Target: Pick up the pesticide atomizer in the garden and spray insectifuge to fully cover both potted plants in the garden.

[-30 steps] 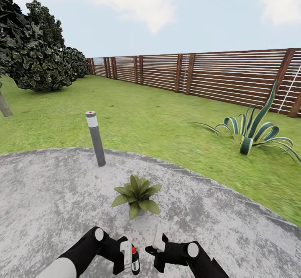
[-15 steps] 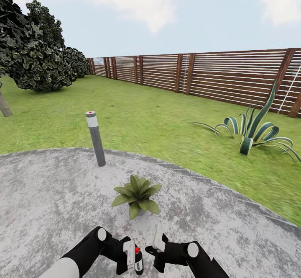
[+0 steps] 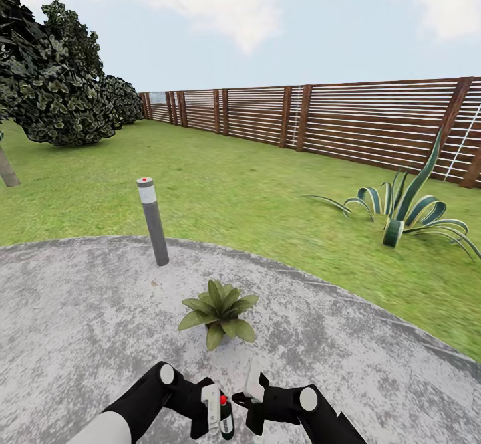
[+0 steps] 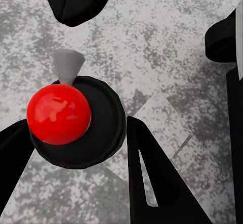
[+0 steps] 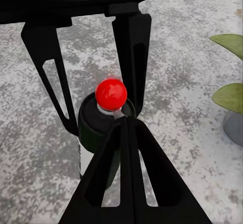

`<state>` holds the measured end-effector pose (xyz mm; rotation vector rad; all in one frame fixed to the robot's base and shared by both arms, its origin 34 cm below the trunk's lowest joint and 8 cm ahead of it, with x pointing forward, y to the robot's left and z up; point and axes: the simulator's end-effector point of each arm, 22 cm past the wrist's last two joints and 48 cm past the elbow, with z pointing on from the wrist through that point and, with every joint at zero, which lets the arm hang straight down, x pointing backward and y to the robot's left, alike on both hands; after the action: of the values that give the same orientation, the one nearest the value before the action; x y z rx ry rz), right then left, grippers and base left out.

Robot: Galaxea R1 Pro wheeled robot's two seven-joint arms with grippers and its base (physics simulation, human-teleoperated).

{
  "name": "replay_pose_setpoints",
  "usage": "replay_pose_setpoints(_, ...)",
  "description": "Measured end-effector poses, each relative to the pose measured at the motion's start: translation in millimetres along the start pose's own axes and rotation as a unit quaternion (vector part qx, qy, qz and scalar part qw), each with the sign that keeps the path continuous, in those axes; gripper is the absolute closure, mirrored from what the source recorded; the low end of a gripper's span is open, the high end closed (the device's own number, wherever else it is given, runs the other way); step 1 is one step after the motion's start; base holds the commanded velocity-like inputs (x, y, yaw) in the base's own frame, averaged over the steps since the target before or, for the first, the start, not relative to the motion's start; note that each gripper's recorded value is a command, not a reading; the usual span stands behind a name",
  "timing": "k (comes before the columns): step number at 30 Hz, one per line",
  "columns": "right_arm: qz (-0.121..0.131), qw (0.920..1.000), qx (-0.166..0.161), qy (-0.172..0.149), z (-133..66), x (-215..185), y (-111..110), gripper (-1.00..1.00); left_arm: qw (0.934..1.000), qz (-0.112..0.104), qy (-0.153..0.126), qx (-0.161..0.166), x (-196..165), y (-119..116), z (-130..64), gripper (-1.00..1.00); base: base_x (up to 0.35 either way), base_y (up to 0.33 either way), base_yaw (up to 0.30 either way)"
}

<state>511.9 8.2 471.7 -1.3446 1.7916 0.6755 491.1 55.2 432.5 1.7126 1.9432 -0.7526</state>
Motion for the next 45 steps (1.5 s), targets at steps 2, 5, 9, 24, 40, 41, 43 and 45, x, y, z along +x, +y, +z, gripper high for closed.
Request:
replay_pose_setpoints(2, 0.000, 1.0000, 0.000, 0.000, 0.0, 0.2, 0.1, 1.00, 1.0000, 0.000, 0.000, 0.000, -0.2, 0.0, 0.1, 1.00, 0.000, 0.000, 0.000)
replay_pose_setpoints(5, 0.000, 1.0000, 0.000, 0.000, 0.0, 0.1, 0.1, 1.00, 1.0000, 0.000, 0.000, 0.000, -0.3, 0.0, 0.1, 1.00, 0.000, 0.000, 0.000)
replay_pose_setpoints(9, 0.000, 1.0000, 0.000, 0.000, 0.0, -0.1, 0.0, 1.00, 1.0000, 0.000, 0.000, 0.000, -0.5, -0.1, 0.2, 1.00, 0.000, 0.000, 0.000)
replay_pose_setpoints(24, 0.000, 1.0000, 0.000, 0.000, -0.1, 0.1, -0.1, 1.00, 1.0000, 0.002, -0.006, 0.003, -7.9, -2.2, 3.9, 1.00, 0.000, 0.000, 0.000)
replay_pose_setpoints(40, 0.000, 1.0000, 0.000, 0.000, 0.0, 0.5, 0.2, 1.00, 1.0000, -0.002, 0.005, -0.001, 6.6, 0.8, -2.6, 1.00, 0.000, 0.000, 0.000)
replay_pose_setpoints(41, 0.000, 1.0000, 0.000, 0.000, 0.0, 0.5, 0.2, 1.00, 1.0000, -0.003, 0.009, -0.003, 12.0, 2.2, -5.4, 1.00, 0.000, 0.000, 0.000)
replay_pose_setpoints(43, 0.000, 1.0000, 0.000, 0.001, 0.0, 0.7, 0.3, 1.00, 0.9998, -0.007, 0.019, -0.007, 26.0, 4.9, -12.6, 1.00, 0.000, 0.000, 0.000)
replay_pose_setpoints(45, 0.000, 1.0000, -0.001, 0.001, 0.0, 0.8, 0.4, 1.00, 0.9993, -0.014, 0.032, -0.012, 45.9, 8.7, -23.6, 1.00, 0.000, 0.000, 0.000)
